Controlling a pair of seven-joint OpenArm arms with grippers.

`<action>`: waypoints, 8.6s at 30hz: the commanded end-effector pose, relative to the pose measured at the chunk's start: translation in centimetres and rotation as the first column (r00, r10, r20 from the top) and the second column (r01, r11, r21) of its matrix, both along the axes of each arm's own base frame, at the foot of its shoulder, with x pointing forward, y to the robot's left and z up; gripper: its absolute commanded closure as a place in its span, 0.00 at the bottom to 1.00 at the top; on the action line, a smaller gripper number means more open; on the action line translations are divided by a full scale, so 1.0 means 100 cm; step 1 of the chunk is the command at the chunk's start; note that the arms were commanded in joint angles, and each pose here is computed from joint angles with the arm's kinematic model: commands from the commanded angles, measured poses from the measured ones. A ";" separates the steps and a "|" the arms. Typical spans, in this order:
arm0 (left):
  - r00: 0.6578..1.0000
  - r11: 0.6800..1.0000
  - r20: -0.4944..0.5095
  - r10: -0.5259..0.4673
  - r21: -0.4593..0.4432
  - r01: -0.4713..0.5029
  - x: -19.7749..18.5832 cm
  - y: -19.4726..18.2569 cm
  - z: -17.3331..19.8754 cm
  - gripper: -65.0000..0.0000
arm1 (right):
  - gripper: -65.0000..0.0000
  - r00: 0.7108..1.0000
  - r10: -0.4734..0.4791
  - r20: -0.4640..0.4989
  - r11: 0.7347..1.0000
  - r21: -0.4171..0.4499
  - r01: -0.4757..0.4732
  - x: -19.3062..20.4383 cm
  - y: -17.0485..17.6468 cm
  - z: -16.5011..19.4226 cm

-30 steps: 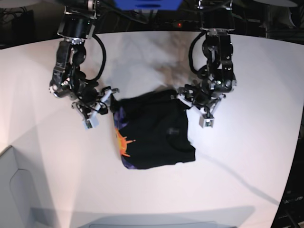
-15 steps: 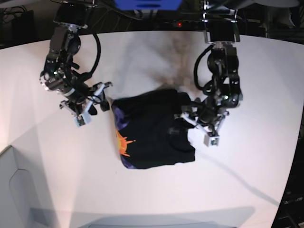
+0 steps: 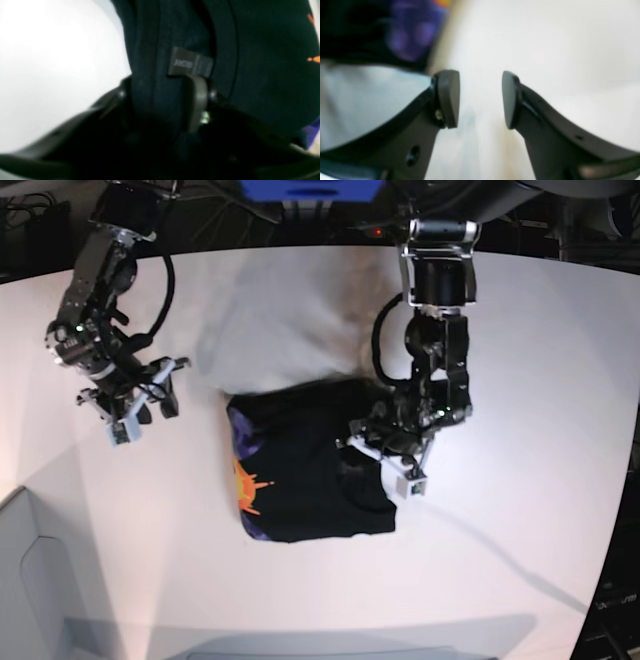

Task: Fold the T-shirt properly
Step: 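Drag the shirt with the left gripper, rotating it toward the right gripper, then release the shirt with the left gripper and raise it away, then grasp the shirt's collar edge with the right gripper and pull it flat, then press the left gripper against the shirt's side edge to square it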

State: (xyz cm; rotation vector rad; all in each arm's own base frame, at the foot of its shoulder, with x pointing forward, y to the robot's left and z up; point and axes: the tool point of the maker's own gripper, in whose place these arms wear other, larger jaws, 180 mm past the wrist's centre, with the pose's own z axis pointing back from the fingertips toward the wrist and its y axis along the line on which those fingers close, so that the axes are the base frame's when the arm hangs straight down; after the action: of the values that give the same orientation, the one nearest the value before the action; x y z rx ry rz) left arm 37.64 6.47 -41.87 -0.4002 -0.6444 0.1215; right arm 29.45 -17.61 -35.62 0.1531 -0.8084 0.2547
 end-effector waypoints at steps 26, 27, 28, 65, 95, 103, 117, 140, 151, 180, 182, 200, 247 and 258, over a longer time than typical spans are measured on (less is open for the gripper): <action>0.221 0.096 -0.182 -0.958 0.523 0.847 -0.062 -0.050 -0.008 1.00 | 0.61 0.950 -0.256 0.181 0.966 0.016 0.258 0.022 -0.086 0.054; 0.207 0.079 -0.184 -0.961 0.534 0.842 -0.058 -0.052 -0.004 1.00 | 0.61 0.950 -0.256 0.181 0.966 0.016 0.258 0.022 -0.086 0.054; 0.197 0.064 -0.187 -0.963 0.549 0.833 -0.052 -0.054 0.001 1.00 | 0.61 0.949 -0.257 0.181 0.966 0.019 0.258 0.023 -0.085 0.054; 0.639 0.535 -0.004 -0.769 0.543 0.648 -0.064 0.036 0.062 0.29 | 0.61 0.987 -0.114 0.111 0.993 0.043 0.110 0.018 -0.025 0.028; 0.713 0.689 -0.026 -0.700 0.235 0.685 -0.092 -0.028 -0.016 0.29 | 0.61 0.970 0.212 0.122 0.974 0.050 -0.220 -0.008 0.092 0.035; 0.771 0.766 0.129 -0.623 0.298 0.569 -0.064 0.003 0.040 0.28 | 0.61 0.920 0.371 0.123 0.921 0.080 -0.382 -0.022 0.150 0.035; 0.956 0.875 0.185 -0.229 0.470 0.118 -0.071 0.214 0.095 0.28 | 0.53 0.887 0.446 0.117 0.881 0.116 -0.458 -0.033 0.195 0.038; 0.979 0.876 0.138 -0.150 0.478 0.067 -0.103 0.243 0.084 0.28 | 0.62 0.909 0.408 -0.088 0.913 0.058 -0.404 -0.034 0.178 -0.026; 0.979 0.875 0.139 -0.151 0.480 0.066 -0.102 0.244 0.085 0.28 | 1.00 0.877 0.479 -0.028 0.878 0.018 -0.478 -0.046 0.201 -0.005; 0.950 0.926 0.179 -0.256 0.327 0.188 -0.097 0.137 0.064 0.28 | 0.80 0.877 0.476 0.061 0.877 0.038 -0.479 -0.066 0.214 0.032; 0.939 0.922 0.175 -0.296 0.309 0.233 -0.097 0.118 0.060 0.28 | 0.69 0.878 0.475 0.061 0.878 0.032 -0.477 -0.065 0.212 0.032; 0.942 0.921 0.176 -0.286 0.322 0.219 -0.097 0.126 0.063 0.28 | 0.53 0.882 0.471 0.026 0.881 0.036 -0.471 -0.046 0.210 -0.002; 0.896 0.901 0.161 -0.414 0.209 0.379 -0.103 0.046 0.042 0.28 | 1.00 0.759 0.623 0.190 0.763 0.068 -0.643 -0.101 0.233 0.039; 0.910 0.918 0.119 -0.397 0.066 0.392 -0.093 0.006 0.012 0.28 | 1.00 0.754 0.627 0.194 0.759 0.067 -0.648 -0.101 0.234 0.040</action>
State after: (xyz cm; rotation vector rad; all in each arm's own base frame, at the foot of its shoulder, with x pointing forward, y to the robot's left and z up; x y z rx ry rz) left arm 28.16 6.86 -40.85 -0.5047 -0.6807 -0.2979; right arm 19.43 5.12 -32.85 0.5085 -0.8689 0.8642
